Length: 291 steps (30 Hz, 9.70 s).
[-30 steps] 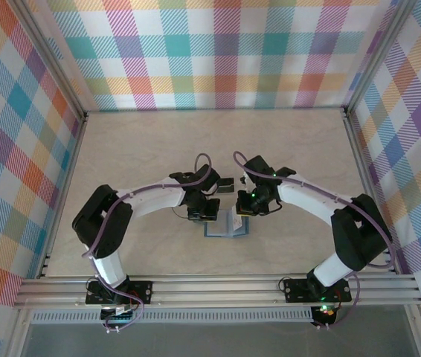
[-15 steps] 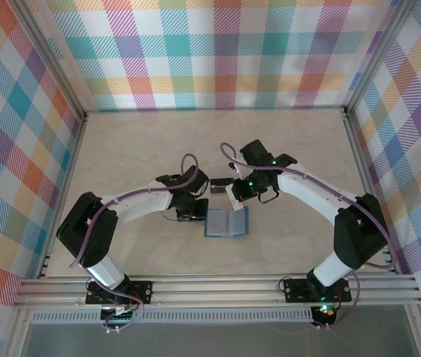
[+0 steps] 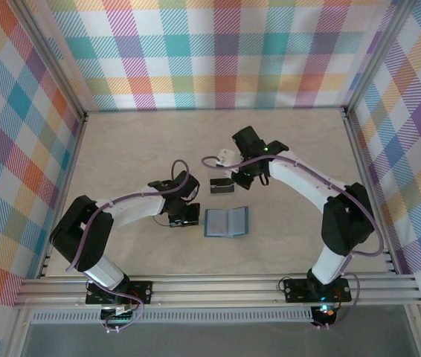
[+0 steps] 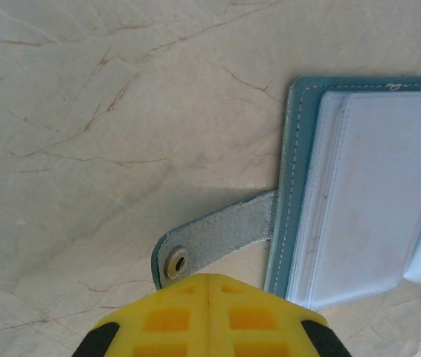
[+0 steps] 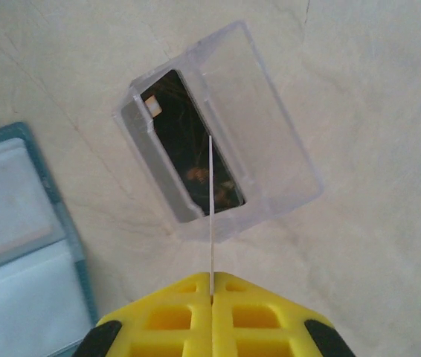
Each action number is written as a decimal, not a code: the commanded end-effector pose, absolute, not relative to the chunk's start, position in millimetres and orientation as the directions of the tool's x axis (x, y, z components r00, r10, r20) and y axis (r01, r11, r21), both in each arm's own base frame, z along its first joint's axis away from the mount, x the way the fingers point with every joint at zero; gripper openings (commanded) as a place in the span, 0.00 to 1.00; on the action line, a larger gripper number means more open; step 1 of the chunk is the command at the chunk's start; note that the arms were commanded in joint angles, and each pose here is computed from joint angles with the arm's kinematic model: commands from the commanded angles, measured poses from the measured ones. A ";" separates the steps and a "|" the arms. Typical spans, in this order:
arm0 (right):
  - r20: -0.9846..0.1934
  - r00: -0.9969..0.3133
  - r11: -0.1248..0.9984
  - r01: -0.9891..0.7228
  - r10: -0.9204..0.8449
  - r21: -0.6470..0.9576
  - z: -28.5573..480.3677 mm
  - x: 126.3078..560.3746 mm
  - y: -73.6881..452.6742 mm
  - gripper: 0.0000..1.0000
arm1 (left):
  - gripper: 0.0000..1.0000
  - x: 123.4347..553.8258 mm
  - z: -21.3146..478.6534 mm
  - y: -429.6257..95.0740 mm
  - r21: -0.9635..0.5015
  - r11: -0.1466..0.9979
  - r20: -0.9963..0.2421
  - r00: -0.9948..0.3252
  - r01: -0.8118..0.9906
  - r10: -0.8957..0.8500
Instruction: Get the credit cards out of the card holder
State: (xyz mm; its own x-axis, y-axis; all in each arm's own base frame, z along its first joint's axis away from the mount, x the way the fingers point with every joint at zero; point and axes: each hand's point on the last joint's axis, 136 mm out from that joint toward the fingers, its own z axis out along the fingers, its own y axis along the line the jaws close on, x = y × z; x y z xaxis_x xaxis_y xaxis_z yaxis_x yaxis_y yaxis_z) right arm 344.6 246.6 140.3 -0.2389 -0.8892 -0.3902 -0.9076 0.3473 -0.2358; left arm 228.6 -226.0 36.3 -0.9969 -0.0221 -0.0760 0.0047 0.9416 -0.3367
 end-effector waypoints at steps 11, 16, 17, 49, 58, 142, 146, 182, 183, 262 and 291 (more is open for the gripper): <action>-0.242 0.039 0.025 -0.966 -0.970 -0.256 139.1 372.1 264.2 0.00 | 0.00 222.7 43.4 -224.5 -0.370 0.929 -0.075 -0.996 -0.012 -0.043; -0.241 0.072 -0.013 -0.971 -0.968 -0.238 137.7 377.4 272.7 0.00 | 0.00 222.6 44.3 -222.9 -0.365 0.931 -0.078 -0.996 -0.014 -0.045; -0.243 0.077 -0.019 -0.973 -0.967 -0.231 137.2 377.7 274.8 0.00 | 0.00 222.8 45.1 -223.1 -0.366 0.930 -0.080 -0.996 -0.014 -0.046; -0.169 0.090 -0.064 -0.987 -0.981 -0.149 94.9 390.4 283.7 0.27 | 0.00 222.2 49.7 -217.5 -0.346 0.938 -0.087 -0.995 -0.020 -0.053; -0.199 0.088 -0.026 -0.955 -0.976 -0.295 112.4 413.7 287.5 0.29 | 0.00 222.8 49.6 -218.1 -0.344 0.939 -0.086 -0.995 -0.020 -0.052; -0.473 -0.253 0.410 -0.873 -0.844 -0.264 156.0 403.8 312.5 0.51 | 0.00 238.9 68.3 -234.1 -0.391 0.920 -0.142 -0.990 0.037 -0.021; -0.561 -0.475 0.632 -0.767 -0.678 -0.114 164.2 394.2 309.6 0.52 | 0.00 243.9 66.4 -240.7 -0.395 0.917 -0.136 -0.991 0.050 -0.004; 0.054 -0.996 0.785 -0.018 -0.065 0.619 64.7 224.3 341.3 0.18 | 0.00 234.5 11.2 -234.7 -0.322 0.945 -0.032 -0.998 0.062 0.055; 0.064 -0.996 0.793 -0.011 -0.064 0.609 59.5 223.2 341.0 0.18 | 0.00 234.2 11.0 -234.5 -0.323 0.944 -0.032 -0.998 0.062 0.054; -0.036 -0.991 0.987 -0.134 -0.131 0.089 60.9 218.8 261.3 0.18 | 0.00 235.4 20.0 -234.7 -0.327 0.943 -0.042 -0.998 0.060 0.049; -0.075 -0.993 0.988 -0.079 -0.089 -0.132 58.0 228.8 186.7 0.26 | 0.00 234.9 19.7 -234.2 -0.322 0.945 -0.035 -0.998 0.056 0.047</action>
State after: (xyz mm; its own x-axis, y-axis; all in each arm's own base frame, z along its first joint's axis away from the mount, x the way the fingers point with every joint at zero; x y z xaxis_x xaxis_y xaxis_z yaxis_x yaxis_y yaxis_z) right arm 231.9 203.2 45.6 -0.9957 -0.0749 -0.0543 -0.0705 0.9945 -0.0779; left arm 242.9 -243.9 19.5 -0.9964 0.0528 -0.0663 0.0730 0.9318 -0.3555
